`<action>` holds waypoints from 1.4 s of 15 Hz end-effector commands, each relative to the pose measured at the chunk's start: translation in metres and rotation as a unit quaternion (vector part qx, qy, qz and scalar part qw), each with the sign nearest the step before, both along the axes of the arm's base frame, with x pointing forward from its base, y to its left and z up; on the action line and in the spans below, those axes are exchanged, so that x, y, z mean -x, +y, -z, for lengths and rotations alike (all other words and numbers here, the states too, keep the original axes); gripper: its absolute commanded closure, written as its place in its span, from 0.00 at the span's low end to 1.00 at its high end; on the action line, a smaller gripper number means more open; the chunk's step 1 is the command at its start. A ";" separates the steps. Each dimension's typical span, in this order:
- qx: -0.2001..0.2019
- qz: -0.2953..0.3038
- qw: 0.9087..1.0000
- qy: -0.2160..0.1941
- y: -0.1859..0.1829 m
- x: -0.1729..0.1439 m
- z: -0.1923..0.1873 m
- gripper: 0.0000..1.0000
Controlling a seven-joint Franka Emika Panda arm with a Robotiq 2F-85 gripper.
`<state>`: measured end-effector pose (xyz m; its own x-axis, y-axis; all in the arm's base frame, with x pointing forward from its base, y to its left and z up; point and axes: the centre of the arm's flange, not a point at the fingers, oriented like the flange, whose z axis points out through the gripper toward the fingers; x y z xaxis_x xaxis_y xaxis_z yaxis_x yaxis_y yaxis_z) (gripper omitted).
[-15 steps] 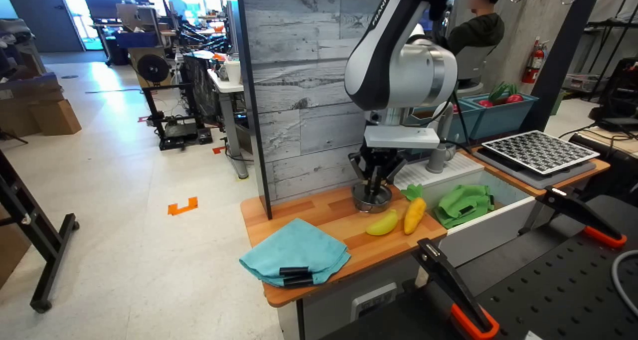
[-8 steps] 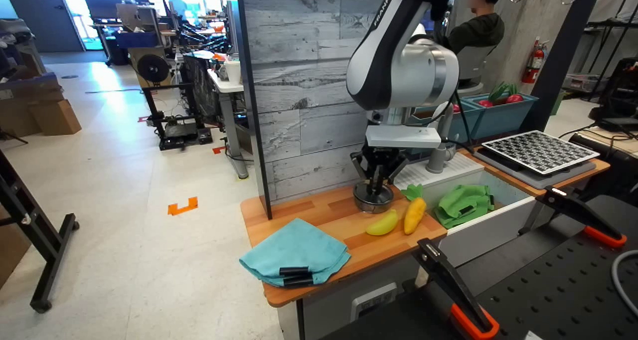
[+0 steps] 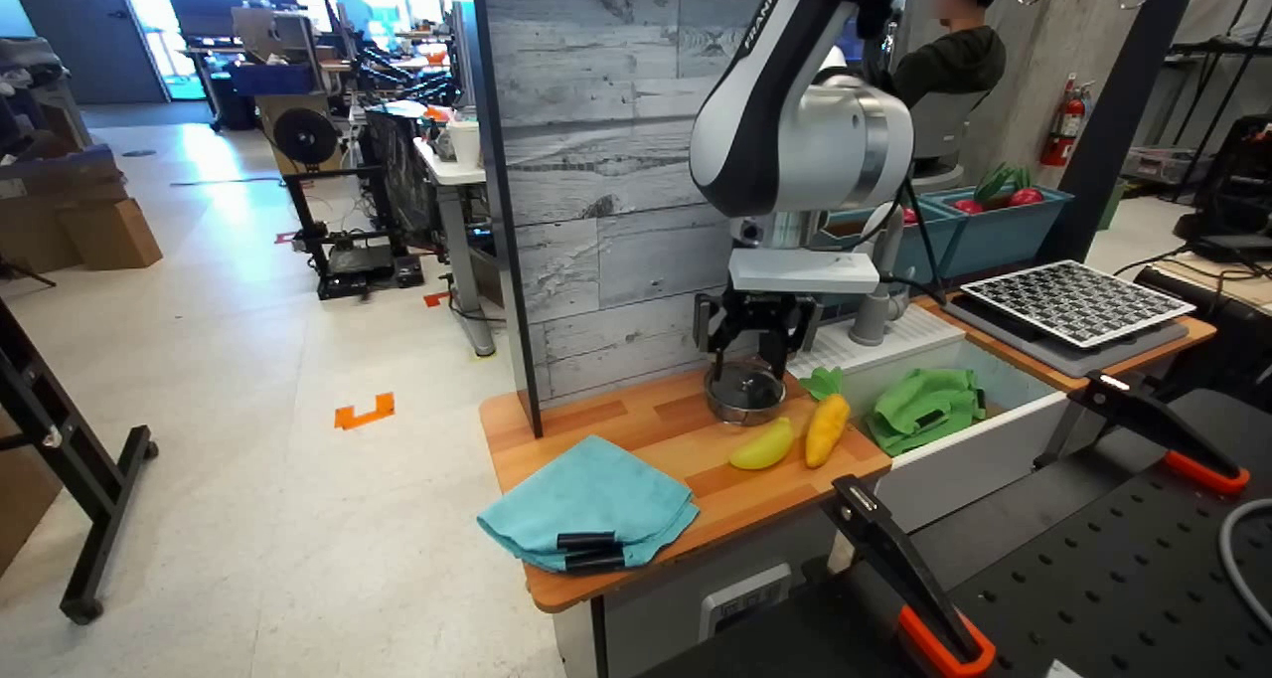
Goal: Pick the lid and put it on the pot
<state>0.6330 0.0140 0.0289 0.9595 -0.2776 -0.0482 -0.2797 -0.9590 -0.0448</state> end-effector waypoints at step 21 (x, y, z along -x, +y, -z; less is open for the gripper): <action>0.022 -0.125 0.992 -0.017 0.047 0.065 -0.100 0.00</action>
<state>0.5677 0.0608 0.1287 0.9995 -0.0315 -0.0086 -0.0316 -0.9995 -0.0069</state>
